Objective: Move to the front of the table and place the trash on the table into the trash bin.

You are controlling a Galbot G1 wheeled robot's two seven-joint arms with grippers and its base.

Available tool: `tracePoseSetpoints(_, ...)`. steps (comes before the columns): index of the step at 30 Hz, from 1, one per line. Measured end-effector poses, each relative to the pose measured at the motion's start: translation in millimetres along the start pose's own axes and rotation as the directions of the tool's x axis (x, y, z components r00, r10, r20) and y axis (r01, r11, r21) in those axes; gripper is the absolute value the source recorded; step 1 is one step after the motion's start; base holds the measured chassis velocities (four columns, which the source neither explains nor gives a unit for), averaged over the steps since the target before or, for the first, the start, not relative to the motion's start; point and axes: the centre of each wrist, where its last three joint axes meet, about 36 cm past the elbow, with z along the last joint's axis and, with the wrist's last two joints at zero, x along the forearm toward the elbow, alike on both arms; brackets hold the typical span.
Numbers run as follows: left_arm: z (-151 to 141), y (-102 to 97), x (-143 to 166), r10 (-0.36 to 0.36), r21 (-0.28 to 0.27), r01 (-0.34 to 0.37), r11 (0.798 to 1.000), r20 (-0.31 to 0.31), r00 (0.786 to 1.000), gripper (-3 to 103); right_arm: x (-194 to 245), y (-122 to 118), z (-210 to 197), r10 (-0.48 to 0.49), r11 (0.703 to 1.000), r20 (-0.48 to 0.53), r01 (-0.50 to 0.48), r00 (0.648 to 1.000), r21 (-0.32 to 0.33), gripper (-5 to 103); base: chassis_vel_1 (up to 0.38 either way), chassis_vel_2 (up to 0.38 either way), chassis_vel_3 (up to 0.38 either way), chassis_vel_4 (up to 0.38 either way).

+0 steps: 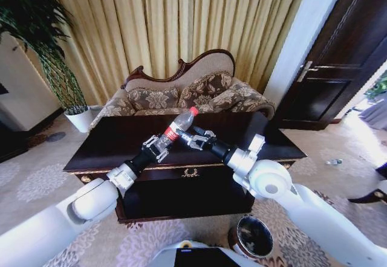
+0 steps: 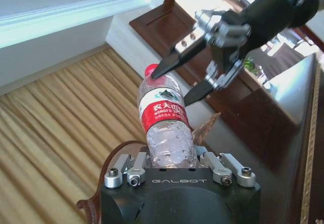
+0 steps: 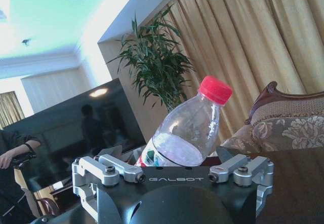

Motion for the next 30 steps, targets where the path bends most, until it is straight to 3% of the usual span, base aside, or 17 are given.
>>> tracePoseSetpoints(17,-7.6,-9.5,5.3,0.077,-0.004,-0.077,0.997,0.024,0.997,38,-4.3,-4.7,-3.1,0.012,1.000,-0.002,-0.012,1.000,0.013,100,0.000,0.000,0.000,0.000)
tracePoseSetpoints(21,-7.8,-9.3,5.2,0.076,-0.005,-0.076,0.997,0.025,0.997,38,-3.7,-4.9,-3.3,0.015,1.000,-0.003,-0.015,1.000,0.018,92,0.000,0.000,0.000,0.000)
tracePoseSetpoints(24,-6.7,-8.7,4.4,0.066,-0.004,-0.066,0.998,0.024,0.998,38,-3.1,-5.4,-4.1,0.020,1.000,0.000,-0.020,1.000,0.023,77,0.000,0.000,0.000,0.000)
tracePoseSetpoints(27,-5.3,-8.5,4.3,0.063,-0.003,-0.062,0.998,0.020,0.998,38,-2.7,-6.0,-4.1,0.019,1.000,0.000,-0.019,1.000,0.023,77,0.000,0.000,0.000,0.000)
tracePoseSetpoints(28,-4.5,-8.3,4.3,0.059,-0.002,-0.059,0.998,0.018,0.998,36,-2.5,-6.5,-3.9,0.018,1.000,-0.001,-0.018,1.000,0.022,65,0.000,0.000,0.000,0.000)
tracePoseSetpoints(30,-3.8,-9.2,4.7,0.048,0.009,-0.048,0.999,0.006,0.999,36,-2.5,-7.3,-3.2,0.015,1.000,-0.002,-0.015,1.000,0.021,57,0.000,0.000,0.000,0.000)
